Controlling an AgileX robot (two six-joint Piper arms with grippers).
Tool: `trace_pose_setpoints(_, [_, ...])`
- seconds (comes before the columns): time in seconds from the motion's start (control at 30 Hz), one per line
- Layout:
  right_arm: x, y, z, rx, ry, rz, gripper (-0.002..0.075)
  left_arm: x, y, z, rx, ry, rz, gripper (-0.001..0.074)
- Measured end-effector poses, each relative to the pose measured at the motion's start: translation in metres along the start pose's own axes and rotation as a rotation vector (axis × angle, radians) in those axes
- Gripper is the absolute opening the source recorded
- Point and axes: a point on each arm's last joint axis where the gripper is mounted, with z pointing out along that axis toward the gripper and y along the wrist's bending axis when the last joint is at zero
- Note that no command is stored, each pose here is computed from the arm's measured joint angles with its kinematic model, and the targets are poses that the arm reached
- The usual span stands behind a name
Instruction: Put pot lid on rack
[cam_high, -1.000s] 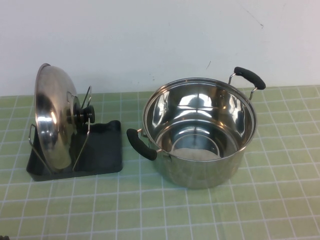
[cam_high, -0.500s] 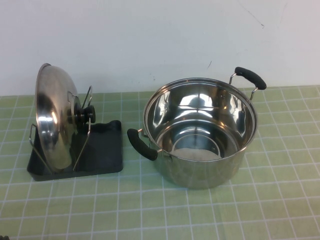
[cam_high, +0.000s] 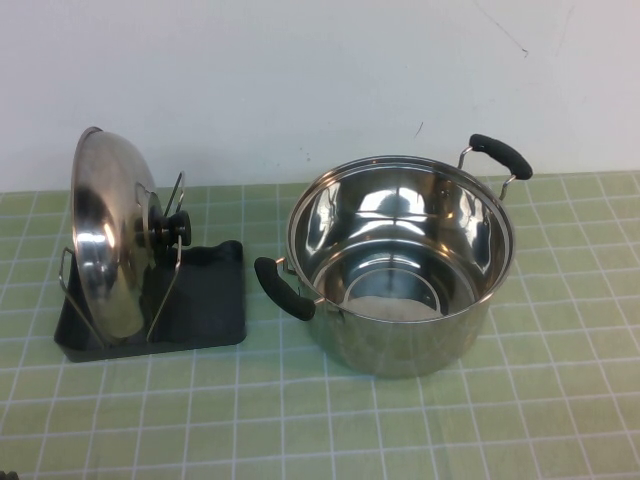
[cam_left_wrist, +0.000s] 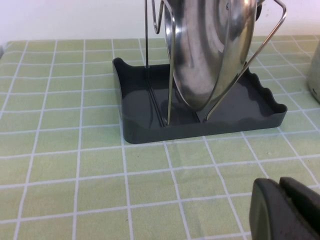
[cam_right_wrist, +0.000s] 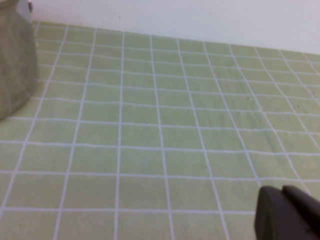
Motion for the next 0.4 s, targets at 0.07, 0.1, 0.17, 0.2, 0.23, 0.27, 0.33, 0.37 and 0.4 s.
trace_pose_setpoints(0.07, [-0.0002, 0.0004, -0.0002, -0.012, 0.001, 0.024, -0.0001, 0.0000, 0.0000, 0.0000, 0.000, 0.000, -0.001, -0.0001])
trace_pose_setpoints(0.1, [-0.0002, 0.0004, -0.0002, -0.014, 0.001, 0.034, -0.0001, 0.0000, 0.0000, 0.0000, 0.000, 0.000, 0.001, -0.0001])
trace_pose_setpoints(0.17, [-0.0001, 0.0004, -0.0002, -0.018, 0.002, 0.037, -0.0001, 0.0000, 0.0000, 0.0000, 0.000, 0.000, 0.001, -0.0001])
trace_pose_setpoints(0.2, [-0.0001, 0.0004, -0.0002, -0.019, 0.001, 0.040, -0.0001, 0.0000, 0.0000, 0.0000, 0.000, 0.000, 0.001, -0.0001])
trace_pose_setpoints(0.23, [-0.0001, 0.0004, -0.0002, -0.020, 0.001, 0.040, -0.0001, 0.0000, 0.0000, 0.0000, 0.000, 0.000, 0.001, -0.0001])
trace_pose_setpoints(0.27, [-0.0002, 0.0005, -0.0002, -0.022, 0.001, 0.041, -0.0001, 0.0000, 0.0000, 0.0000, 0.000, 0.000, 0.001, -0.0001])
trace_pose_setpoints(0.33, [-0.0001, 0.0003, -0.0002, -0.019, 0.001, 0.042, -0.0001, 0.0000, 0.0000, 0.0000, 0.000, 0.000, 0.001, -0.0001])
trace_pose_setpoints(0.37, [-0.0001, 0.0003, -0.0002, -0.019, 0.001, 0.042, -0.0001, 0.0000, 0.0000, 0.0000, 0.000, 0.000, 0.001, -0.0001])
trace_pose_setpoints(0.4, [-0.0001, 0.0002, -0.0002, -0.018, 0.001, 0.042, -0.0001, 0.0000, 0.0000, 0.0000, 0.000, 0.000, 0.001, -0.0001])
